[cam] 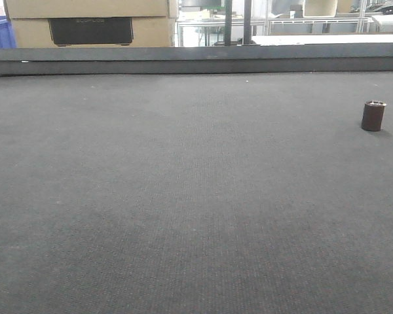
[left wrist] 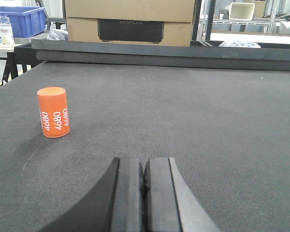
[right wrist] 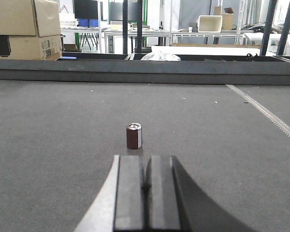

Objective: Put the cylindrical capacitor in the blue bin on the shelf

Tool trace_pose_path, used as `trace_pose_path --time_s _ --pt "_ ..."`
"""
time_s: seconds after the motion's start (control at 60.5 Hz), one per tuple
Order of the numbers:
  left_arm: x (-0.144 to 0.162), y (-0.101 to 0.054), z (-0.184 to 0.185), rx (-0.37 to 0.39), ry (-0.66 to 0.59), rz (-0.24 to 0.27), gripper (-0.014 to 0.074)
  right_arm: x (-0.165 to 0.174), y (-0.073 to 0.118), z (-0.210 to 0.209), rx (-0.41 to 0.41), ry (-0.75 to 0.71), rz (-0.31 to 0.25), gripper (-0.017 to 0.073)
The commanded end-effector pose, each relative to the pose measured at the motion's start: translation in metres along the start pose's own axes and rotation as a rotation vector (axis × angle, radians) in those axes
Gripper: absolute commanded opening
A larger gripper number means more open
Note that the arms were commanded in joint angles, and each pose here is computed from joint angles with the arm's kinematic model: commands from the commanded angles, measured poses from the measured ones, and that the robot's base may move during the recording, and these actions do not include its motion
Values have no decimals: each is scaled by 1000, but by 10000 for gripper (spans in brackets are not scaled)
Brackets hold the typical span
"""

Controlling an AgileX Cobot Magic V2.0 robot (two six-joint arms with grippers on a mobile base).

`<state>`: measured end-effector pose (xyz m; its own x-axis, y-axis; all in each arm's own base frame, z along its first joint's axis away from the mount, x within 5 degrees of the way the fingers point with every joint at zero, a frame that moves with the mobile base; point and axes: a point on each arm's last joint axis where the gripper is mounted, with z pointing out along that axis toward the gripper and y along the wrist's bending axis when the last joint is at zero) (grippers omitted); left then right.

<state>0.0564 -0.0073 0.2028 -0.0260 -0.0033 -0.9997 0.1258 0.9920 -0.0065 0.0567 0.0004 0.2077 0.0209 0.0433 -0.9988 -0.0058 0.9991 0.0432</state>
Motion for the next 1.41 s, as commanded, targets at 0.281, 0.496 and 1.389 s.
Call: trace_pose_path --time_s 0.281,0.496,1.389 --pt "-3 0 0 0 -27 -10 -111 -2 0 0 1 -22 -4 -160" --pt "-7 0 -1 -1 -77 -10 -111 -2 0 0 1 -24 -4 -160" --pt "-168 1 -2 -30 -118 101 27 -170 8 -9 -12 -191 -6 -160"
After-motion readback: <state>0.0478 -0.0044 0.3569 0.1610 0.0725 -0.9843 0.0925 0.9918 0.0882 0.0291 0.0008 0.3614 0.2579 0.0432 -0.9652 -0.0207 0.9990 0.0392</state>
